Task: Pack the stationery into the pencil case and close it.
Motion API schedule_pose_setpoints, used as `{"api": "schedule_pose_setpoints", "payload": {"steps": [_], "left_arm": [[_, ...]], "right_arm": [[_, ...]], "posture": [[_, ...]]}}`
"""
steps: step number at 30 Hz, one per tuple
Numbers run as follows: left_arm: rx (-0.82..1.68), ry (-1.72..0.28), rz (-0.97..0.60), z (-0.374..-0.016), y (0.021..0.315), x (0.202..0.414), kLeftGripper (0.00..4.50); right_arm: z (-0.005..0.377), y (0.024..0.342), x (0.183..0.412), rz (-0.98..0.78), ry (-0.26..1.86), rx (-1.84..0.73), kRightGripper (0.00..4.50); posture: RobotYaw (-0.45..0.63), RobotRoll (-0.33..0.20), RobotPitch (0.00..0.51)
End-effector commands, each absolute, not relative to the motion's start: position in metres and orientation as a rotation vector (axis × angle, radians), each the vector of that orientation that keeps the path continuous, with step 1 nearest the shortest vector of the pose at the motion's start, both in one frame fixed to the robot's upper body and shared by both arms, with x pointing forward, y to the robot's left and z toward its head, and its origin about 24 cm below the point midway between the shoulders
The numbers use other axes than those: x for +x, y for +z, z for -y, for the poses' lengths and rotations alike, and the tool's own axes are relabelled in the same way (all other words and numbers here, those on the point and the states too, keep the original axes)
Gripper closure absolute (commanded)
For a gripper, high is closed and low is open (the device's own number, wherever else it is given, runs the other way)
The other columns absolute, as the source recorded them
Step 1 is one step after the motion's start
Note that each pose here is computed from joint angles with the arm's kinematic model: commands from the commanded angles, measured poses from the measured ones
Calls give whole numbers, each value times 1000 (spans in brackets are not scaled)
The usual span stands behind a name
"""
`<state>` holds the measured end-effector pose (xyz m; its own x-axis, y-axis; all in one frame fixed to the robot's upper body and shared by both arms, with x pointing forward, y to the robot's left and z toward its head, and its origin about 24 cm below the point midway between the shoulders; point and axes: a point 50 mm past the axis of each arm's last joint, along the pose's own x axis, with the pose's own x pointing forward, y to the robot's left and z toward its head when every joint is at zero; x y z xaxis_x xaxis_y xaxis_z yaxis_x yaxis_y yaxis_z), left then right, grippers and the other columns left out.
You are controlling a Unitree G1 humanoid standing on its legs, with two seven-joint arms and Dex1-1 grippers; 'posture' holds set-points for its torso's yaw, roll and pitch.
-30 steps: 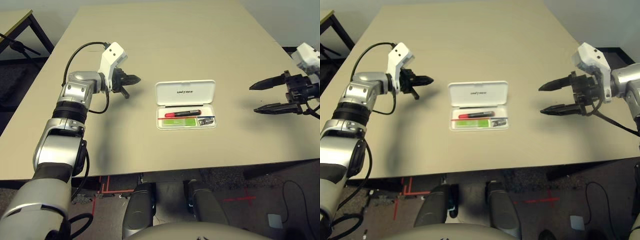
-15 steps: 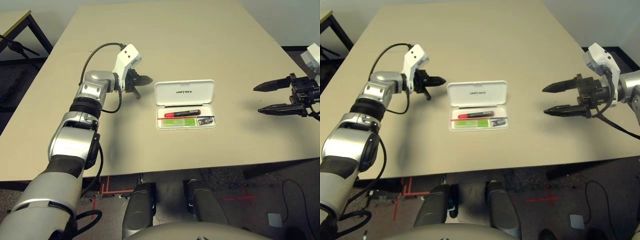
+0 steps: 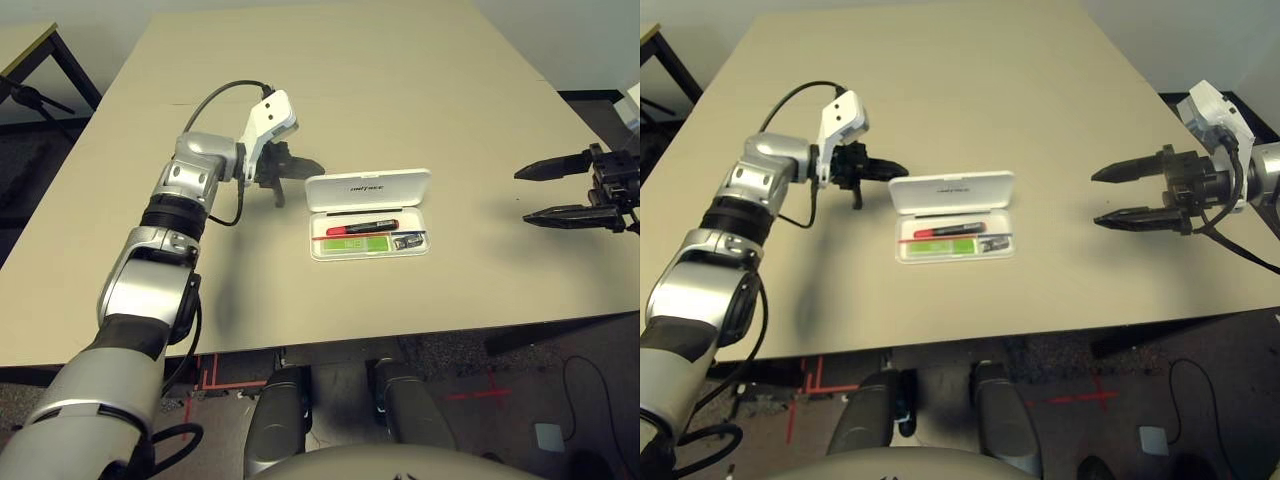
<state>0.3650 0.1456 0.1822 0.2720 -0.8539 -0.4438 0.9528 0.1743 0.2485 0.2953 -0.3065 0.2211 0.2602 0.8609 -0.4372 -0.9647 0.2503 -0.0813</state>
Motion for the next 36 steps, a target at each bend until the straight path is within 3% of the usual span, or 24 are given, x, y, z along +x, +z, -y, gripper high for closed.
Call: {"api": "schedule_pose_setpoints", "payload": {"steps": [1, 9, 26, 36], "left_arm": [[613, -1355, -268, -136, 165, 353, 4467], [701, -1421, -299, -117, 140, 336, 4467], [771, -1446, -315, -79, 117, 336, 4467], [851, -1424, -391, -83, 102, 340, 4467]], "right_arm": [[304, 226, 299, -306, 1274, -377, 0], [301, 224, 302, -296, 1282, -375, 0], [300, 221, 304, -282, 1283, -372, 0], [295, 219, 308, -261, 1288, -374, 0]], "posture": [[-53, 0, 110], [-51, 0, 113], [-64, 0, 118], [-65, 0, 114]]}}
